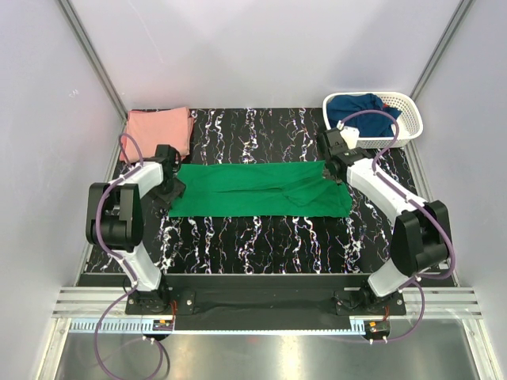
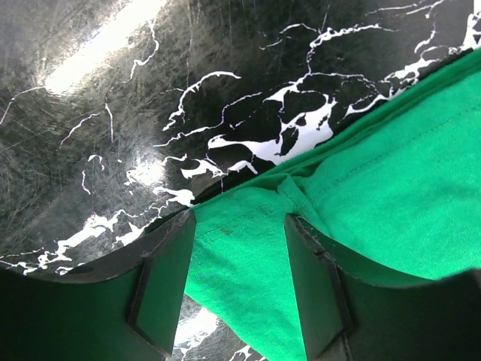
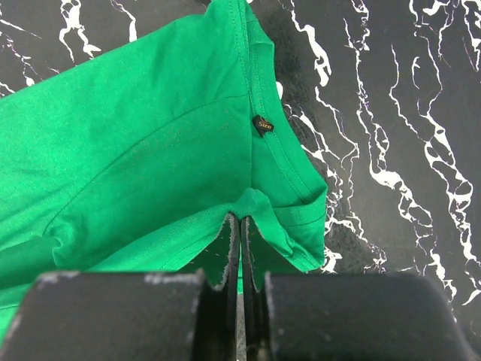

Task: Fold and stack the t-shirts

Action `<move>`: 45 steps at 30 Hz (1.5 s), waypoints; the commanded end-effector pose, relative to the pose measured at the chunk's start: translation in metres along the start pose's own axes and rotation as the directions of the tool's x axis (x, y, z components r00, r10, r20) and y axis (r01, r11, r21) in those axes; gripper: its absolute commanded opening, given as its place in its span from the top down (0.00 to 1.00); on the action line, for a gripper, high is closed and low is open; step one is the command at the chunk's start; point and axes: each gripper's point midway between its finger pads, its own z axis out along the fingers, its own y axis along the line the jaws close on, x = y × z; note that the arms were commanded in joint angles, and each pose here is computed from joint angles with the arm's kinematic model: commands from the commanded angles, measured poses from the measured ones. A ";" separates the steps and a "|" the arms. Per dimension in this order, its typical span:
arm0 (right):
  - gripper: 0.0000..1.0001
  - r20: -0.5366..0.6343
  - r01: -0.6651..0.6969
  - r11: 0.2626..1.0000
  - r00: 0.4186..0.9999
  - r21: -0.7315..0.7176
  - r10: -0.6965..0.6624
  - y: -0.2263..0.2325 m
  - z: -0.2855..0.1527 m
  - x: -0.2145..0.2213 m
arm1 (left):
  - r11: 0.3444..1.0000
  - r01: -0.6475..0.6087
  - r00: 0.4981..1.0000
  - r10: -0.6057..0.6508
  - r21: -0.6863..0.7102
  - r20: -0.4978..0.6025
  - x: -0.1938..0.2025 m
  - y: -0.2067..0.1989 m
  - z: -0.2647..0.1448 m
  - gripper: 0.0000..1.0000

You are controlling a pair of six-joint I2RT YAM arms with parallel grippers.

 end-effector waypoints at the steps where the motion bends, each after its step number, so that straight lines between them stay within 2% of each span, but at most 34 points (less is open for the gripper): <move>1: 1.00 0.024 0.014 1.000 1.000 -0.002 -0.014 0.002 -0.005 -0.016 | 0.991 0.004 0.999 0.000 -0.135 0.033 -0.004 0.025 0.011 0.42; 26: 1.00 -0.007 0.151 0.985 0.989 0.083 -0.151 0.010 0.037 -0.028 | 0.983 0.013 0.999 -0.007 -0.181 0.034 -0.004 0.031 0.010 0.41; 32: 1.00 -0.056 0.189 0.977 0.981 0.100 -0.184 0.015 0.057 -0.021 | 0.983 0.027 1.000 -0.024 -0.183 0.018 0.000 0.032 0.010 0.41; 33: 0.99 -0.064 0.194 0.975 0.980 0.105 -0.188 0.015 0.061 -0.020 | 0.984 0.029 1.000 -0.027 -0.178 0.012 0.000 0.031 0.008 0.40; 35: 0.80 -0.066 0.190 0.977 0.981 0.093 -0.184 0.020 0.061 -0.024 | 0.987 0.033 0.999 -0.032 -0.155 0.008 -0.001 0.026 0.003 0.39; 37: 0.68 -0.076 0.182 0.979 0.982 0.091 -0.175 0.021 0.058 -0.026 | 0.991 0.037 0.999 -0.037 -0.131 0.001 -0.003 0.021 -0.004 0.39; 38: 0.59 -0.064 0.168 0.982 0.984 0.081 -0.163 0.025 0.054 -0.034 | 0.993 0.042 0.999 -0.041 -0.109 0.012 -0.008 0.016 -0.012 0.38; 39: 0.54 -0.067 0.156 0.985 0.986 0.072 -0.151 0.025 0.048 -0.037 | 0.995 0.041 0.999 -0.040 -0.090 0.013 -0.010 0.012 -0.017 0.38; 41: 0.48 -0.064 0.122 0.992 0.991 0.039 -0.119 0.030 0.036 -0.045 | 0.998 0.045 0.998 -0.043 -0.045 0.039 -0.022 0.003 -0.033 0.37; 43: 0.47 -0.110 0.052 0.999 0.993 0.002 -0.051 0.034 0.027 -0.034 | 1.000 0.024 0.999 -0.024 -0.009 0.049 -0.028 -0.004 -0.046 0.37; 45: 0.48 -0.144 -0.032 0.997 0.989 -0.076 0.020 0.045 0.013 -0.026 | 0.996 0.000 0.999 -0.005 0.084 0.055 -0.035 -0.020 -0.066 0.37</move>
